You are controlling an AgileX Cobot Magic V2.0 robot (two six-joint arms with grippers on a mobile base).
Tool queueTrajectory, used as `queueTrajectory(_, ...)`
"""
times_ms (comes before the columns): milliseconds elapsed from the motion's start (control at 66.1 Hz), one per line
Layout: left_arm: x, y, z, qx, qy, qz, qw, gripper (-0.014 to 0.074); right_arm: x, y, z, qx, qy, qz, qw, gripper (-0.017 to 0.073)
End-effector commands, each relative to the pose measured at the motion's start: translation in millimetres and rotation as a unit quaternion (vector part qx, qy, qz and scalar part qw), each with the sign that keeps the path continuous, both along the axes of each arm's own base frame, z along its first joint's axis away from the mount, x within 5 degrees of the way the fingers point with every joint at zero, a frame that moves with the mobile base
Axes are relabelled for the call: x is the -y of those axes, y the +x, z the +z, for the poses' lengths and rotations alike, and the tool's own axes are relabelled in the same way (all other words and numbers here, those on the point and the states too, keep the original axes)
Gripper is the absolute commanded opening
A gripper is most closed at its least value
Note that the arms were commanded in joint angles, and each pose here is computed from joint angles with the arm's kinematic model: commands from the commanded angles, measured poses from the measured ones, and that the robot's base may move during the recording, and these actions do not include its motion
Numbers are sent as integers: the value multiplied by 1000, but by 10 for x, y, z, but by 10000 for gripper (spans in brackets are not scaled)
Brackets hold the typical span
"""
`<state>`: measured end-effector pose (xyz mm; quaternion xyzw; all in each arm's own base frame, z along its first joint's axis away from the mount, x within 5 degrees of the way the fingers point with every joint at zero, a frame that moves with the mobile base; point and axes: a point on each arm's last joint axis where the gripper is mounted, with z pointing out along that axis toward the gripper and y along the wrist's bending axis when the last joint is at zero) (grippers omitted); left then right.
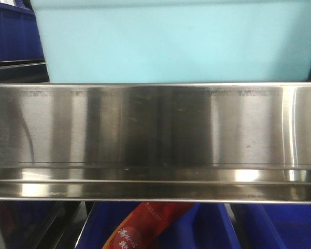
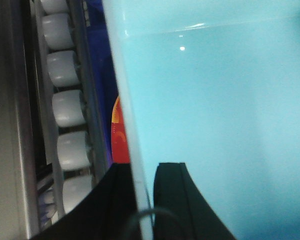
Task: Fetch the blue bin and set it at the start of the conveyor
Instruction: 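Grip the turquoise bin's side walls with both grippers, then lift the bin with both grippers and pull it off the shelf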
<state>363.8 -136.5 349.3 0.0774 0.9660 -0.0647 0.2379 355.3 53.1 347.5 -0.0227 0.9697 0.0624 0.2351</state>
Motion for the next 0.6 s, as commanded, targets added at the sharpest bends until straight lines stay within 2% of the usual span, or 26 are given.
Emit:
queueTrajectory(0, -53, -240, 385, 43, -10, -8, 999, -111, 37, -199, 340, 56, -7, 7, 998, -153)
queueTrajectory(181, -174, -614, 773, 71, -21, -11, 997, -111, 37, -610, 799, 127, 3, 15, 992, -153)
queueTrajectory(302, -268, -881, 1045, 111, -36, -13, 993, -111, 11, -941, 1083, 176, 13, 28, 984, -153)
queueTrajectory(484, -381, -1139, 1278, 150, -46, -11, 987, -111, 31, -1217, 1286, 213, 29, 32, 976, -153)
queueTrajectory(590, -410, -1148, 1293, 158, -35, -7, 987, -111, 38, -1257, 1312, 218, 30, 32, 975, -153)
